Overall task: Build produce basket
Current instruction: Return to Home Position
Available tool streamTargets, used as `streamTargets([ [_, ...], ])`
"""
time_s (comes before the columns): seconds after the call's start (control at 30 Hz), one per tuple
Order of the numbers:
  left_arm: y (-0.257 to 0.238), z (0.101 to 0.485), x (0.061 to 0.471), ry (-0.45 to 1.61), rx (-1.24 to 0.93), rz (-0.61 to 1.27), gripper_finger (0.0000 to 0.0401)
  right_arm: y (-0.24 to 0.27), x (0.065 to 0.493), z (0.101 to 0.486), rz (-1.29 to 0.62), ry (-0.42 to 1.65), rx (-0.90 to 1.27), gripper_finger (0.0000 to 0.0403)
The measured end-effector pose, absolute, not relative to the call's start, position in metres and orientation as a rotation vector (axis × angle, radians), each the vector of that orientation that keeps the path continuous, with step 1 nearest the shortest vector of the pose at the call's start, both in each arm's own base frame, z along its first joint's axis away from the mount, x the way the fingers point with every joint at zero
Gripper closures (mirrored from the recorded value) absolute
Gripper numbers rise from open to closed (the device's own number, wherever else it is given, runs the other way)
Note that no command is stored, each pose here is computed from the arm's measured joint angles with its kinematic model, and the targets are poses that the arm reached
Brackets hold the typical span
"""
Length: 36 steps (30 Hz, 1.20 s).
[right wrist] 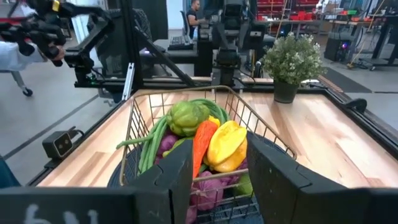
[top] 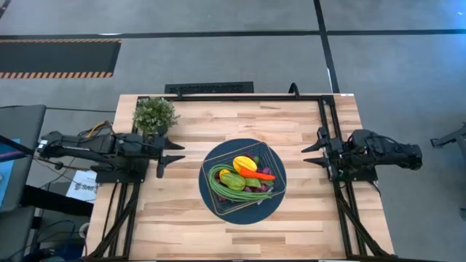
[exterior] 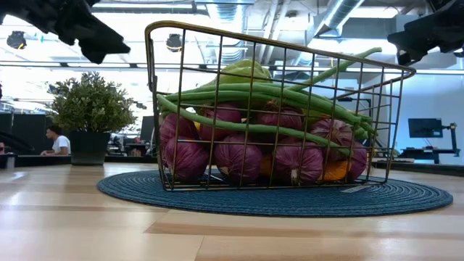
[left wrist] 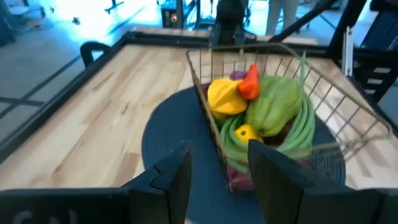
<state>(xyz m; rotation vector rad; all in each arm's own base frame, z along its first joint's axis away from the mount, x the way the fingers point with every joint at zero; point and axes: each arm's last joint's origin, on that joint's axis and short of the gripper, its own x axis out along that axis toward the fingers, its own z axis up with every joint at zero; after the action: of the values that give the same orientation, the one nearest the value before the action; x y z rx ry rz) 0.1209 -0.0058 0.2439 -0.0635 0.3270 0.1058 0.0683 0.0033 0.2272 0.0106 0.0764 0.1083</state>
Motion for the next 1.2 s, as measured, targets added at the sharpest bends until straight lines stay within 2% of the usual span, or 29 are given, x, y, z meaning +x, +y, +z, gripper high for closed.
streamTargets([
  [0.13,-0.005,0.241,0.102,0.353,-0.098,0.106,0.0257,0.003,0.068,0.229,0.108,0.059,0.013,0.0233],
  [0.47,-0.005,0.247,0.072,0.201,-0.072,0.008,0.0257,0.003,0.068,0.229,0.109,0.054,0.002,0.0234],
  [0.8,-0.008,0.193,0.086,0.154,-0.173,-0.033,0.0257,0.003,0.068,0.230,0.109,0.051,0.001,0.0230],
  [0.9,-0.008,0.188,0.090,0.112,-0.150,-0.037,0.0257,0.003,0.068,0.230,0.109,0.052,0.002,0.0230],
  [1.2,-0.007,0.182,0.088,0.168,-0.108,-0.009,0.0258,0.003,0.068,0.229,0.106,0.060,-0.028,0.0230],
])
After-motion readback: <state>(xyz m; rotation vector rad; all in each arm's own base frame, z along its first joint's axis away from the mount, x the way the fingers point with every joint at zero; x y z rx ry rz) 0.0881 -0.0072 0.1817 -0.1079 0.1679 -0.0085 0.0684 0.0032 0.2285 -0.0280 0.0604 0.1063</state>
